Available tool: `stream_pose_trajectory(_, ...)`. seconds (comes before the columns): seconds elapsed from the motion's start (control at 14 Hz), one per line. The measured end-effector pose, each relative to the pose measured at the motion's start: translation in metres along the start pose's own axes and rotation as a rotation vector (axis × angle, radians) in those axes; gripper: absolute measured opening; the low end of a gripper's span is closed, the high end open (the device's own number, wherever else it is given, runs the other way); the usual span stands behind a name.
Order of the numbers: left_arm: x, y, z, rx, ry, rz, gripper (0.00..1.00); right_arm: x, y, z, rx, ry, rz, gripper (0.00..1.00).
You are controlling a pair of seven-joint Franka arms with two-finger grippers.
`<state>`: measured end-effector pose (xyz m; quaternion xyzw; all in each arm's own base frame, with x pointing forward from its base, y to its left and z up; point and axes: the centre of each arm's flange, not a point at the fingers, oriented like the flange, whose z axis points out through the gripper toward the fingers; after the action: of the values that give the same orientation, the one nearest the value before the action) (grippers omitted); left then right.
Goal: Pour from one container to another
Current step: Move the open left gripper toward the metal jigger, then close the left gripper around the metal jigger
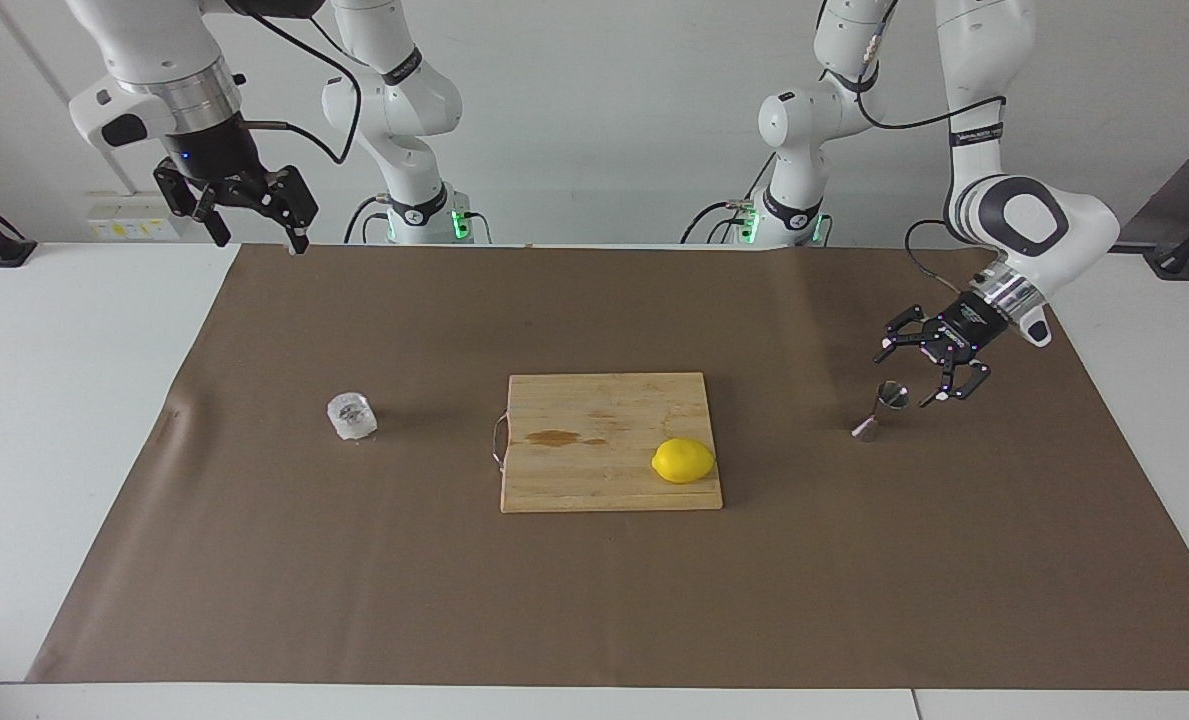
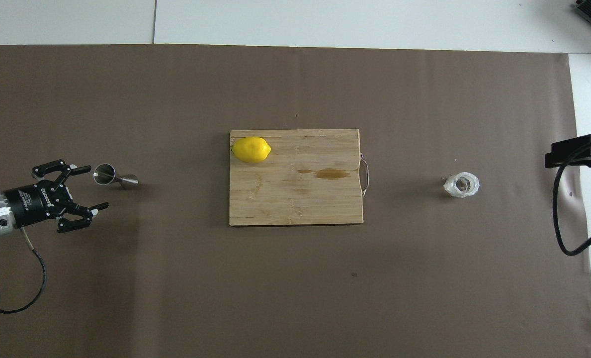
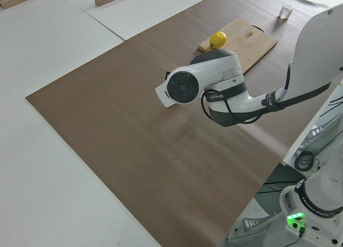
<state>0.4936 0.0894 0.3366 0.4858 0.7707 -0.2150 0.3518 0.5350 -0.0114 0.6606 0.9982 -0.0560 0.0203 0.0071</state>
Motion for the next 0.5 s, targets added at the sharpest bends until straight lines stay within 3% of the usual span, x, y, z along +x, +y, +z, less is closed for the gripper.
stream_pose_trajectory(0.5, -0.013, -0.004, 0.014, -0.011, 0.015, 0.020, 1.00, 0.002, -0.004, 0.005, 0.023, -0.009, -0.069, 1.00)
